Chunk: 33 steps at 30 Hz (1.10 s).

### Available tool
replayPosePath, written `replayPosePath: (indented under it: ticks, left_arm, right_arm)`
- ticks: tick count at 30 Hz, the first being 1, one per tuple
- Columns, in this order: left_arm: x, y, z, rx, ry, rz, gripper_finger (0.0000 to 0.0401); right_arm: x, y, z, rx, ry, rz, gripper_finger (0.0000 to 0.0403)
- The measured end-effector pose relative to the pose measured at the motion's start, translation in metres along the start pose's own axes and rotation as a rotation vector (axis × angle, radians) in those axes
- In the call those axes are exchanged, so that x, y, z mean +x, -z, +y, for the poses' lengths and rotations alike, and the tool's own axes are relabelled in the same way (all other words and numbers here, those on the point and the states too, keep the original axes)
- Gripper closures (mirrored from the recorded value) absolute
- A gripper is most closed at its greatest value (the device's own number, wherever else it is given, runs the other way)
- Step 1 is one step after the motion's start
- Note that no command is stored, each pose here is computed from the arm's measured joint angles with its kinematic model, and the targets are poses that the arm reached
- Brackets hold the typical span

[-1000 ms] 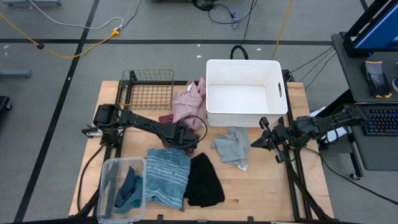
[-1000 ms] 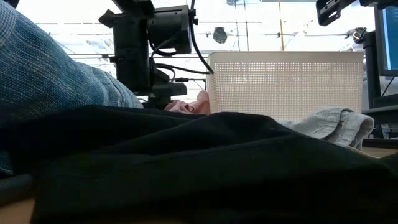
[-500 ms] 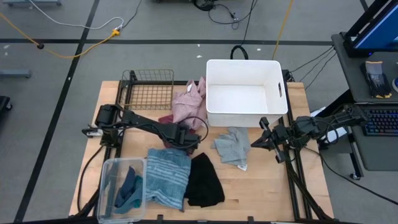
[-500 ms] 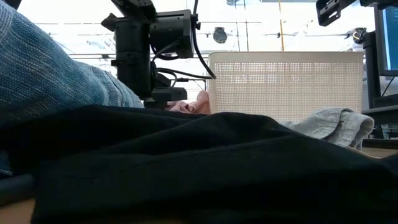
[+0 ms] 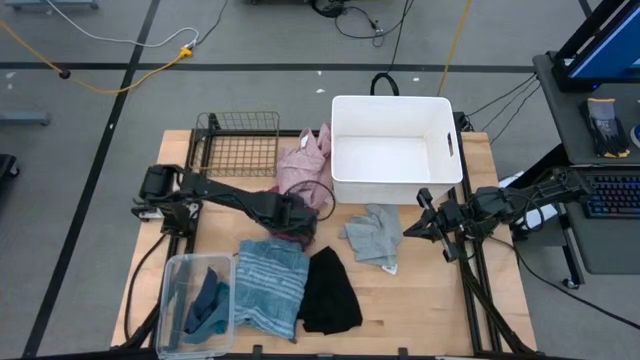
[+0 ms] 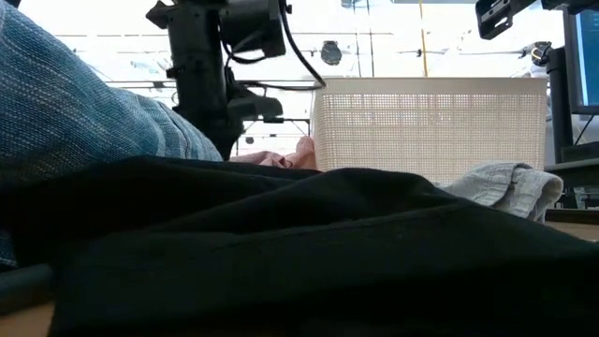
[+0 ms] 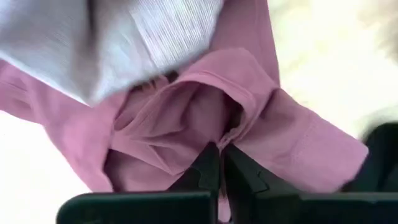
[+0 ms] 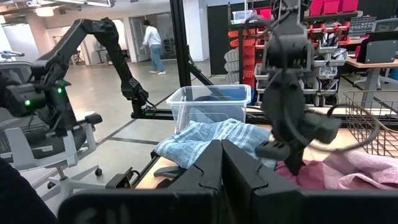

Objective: Pick & Place Cloths
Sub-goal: Put the red underwear into the wire basket

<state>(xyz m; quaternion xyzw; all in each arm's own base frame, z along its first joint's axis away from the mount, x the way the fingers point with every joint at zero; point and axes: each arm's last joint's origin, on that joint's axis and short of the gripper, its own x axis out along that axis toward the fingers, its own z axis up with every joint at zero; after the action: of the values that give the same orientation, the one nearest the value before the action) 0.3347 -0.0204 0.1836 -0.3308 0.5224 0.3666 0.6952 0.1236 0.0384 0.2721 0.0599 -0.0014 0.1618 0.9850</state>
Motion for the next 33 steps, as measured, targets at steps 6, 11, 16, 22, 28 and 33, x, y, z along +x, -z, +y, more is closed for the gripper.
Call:
replayPosePath:
  ticks: [6, 11, 16, 22, 28, 33]
  left_arm:
    - [-0.044, -0.007, 0.012, 0.010, 0.109, -0.066, 0.0398]
    - [-0.093, -0.006, 0.028, -0.005, 0.249, -0.141, 0.0399]
    - [-0.142, 0.000, 0.047, -0.034, 0.398, -0.281, 0.0400]
    - [-0.191, 0.012, 0.068, -0.047, 0.582, -0.447, 0.0400]
    - [-0.232, 0.018, 0.078, 0.045, 0.783, -0.658, 0.0401]
    - [-0.260, 0.023, 0.079, 0.205, 0.959, -0.810, 0.0401]
  right_arm:
    - [0.000, 0.000, 0.000, 0.000, 0.000, -0.001, 0.0403]
    - [0.000, 0.000, 0.000, 0.000, -0.001, -0.004, 0.0403]
    - [0.000, 0.000, 0.000, 0.000, -0.001, -0.004, 0.0403]
    - [0.000, 0.000, 0.000, -0.002, -0.001, -0.004, 0.0403]
    - [0.000, 0.000, 0.000, -0.003, 0.000, -0.003, 0.0403]
    - [0.000, 0.000, 0.000, -0.004, 0.000, -0.003, 0.0403]
